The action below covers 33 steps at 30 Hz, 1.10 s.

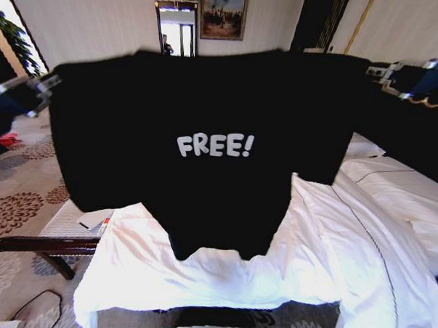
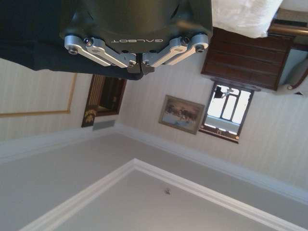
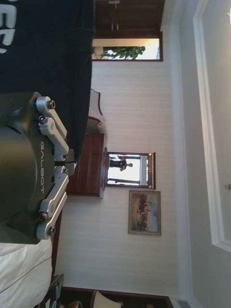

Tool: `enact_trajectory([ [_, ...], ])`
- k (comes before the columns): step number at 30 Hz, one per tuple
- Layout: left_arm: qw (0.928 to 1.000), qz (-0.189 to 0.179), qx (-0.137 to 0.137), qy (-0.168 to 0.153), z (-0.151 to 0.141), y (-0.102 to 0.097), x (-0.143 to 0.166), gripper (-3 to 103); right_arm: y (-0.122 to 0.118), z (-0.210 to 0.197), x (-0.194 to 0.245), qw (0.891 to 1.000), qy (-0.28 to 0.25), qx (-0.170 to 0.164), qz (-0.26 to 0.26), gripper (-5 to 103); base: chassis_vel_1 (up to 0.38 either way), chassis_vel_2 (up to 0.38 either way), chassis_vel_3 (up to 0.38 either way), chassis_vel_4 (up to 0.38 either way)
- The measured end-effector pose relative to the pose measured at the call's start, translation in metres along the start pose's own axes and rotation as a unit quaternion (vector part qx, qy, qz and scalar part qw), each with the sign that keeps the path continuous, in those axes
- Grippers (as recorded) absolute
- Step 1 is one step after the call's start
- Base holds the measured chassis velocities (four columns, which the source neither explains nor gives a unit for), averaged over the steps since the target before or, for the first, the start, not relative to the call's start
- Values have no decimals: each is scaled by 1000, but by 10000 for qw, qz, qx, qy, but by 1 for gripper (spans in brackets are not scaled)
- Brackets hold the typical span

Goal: Fold the clothes on the bed.

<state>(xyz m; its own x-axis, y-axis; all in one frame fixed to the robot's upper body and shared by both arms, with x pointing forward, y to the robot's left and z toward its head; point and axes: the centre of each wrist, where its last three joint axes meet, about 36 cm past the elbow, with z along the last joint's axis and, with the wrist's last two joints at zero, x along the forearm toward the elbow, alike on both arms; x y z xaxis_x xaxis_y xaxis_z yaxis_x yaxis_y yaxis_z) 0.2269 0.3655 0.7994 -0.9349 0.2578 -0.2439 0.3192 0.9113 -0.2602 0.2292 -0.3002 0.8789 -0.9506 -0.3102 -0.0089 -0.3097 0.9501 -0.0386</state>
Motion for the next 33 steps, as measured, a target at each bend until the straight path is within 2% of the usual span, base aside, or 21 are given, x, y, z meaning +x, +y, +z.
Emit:
enact_trajectory([
  [6, 9999, -100, 77, 27, -3, 0, 4, 0, 11, 8, 3, 9999, 107, 75, -7, 0, 0, 0, 0, 0],
  [10, 9985, -274, 296, 373, 10, 8, -2, 0, 8, 21, -10, 9989, 456, -103, 16, 0, 0, 0, 0, 0],
  [11, 9985, -274, 296, 373, 10, 8, -2, 0, 8, 21, -10, 9989, 456, -103, 16, 0, 0, 0, 0, 0],
  [14, 9959, -392, 432, 692, 32, 15, -14, 0, 2, 38, -26, 9975, 665, -233, 88, 0, 0, 0, 0, 0],
  [17, 9940, -415, 413, 927, 52, 16, -28, 0, -1, 50, -39, 9967, 766, -251, 117, 0, 0, 0, 0, 0],
  [19, 9933, -388, 291, 1052, 70, 14, -40, 0, -22, 64, -64, 9962, 762, -413, 91, 0, 0, 0, 0, 0],
  [20, 9933, -388, 291, 1052, 70, 14, -40, 0, -22, 64, -64, 9962, 762, -413, 91, 0, 0, 0, 0, 0],
  [22, 9933, -318, 142, 1099, 82, 10, -49, 0, -41, 82, -88, 9947, 854, -573, 70, 0, 0, 0, 0, 0],
  [24, 9924, -142, 30, 1221, 103, 5, -60, 0, -58, 117, -122, 9911, 1033, -835, 31, 0, 0, 0, 0, 0],
  [25, 9924, -142, 30, 1221, 103, 5, -60, 0, -58, 117, -122, 9911, 1033, -835, 31, 0, 0, 0, 0, 0],
  [26, 9914, -30, -40, 1311, 117, 5, -66, 0, -64, 135, -138, 9891, 1110, -966, 36, 0, 0, 0, 0, 0],
  [29, 9885, -45, -48, 1513, 146, 23, -88, 0, -78, 175, -176, 9866, 1131, -1168, 154, 0, 0, 0, 0, 0],
  [30, 9885, -45, -48, 1513, 146, 23, -88, 0, -78, 175, -176, 9866, 1131, -1168, 154, 0, 0, 0, 0, 0],
  [33, 9836, -175, 194, 1787, 180, 43, -116, 0, -91, 218, -215, 9817, 1325, -1321, 354, 0, 0, 0, 0, 0],
])
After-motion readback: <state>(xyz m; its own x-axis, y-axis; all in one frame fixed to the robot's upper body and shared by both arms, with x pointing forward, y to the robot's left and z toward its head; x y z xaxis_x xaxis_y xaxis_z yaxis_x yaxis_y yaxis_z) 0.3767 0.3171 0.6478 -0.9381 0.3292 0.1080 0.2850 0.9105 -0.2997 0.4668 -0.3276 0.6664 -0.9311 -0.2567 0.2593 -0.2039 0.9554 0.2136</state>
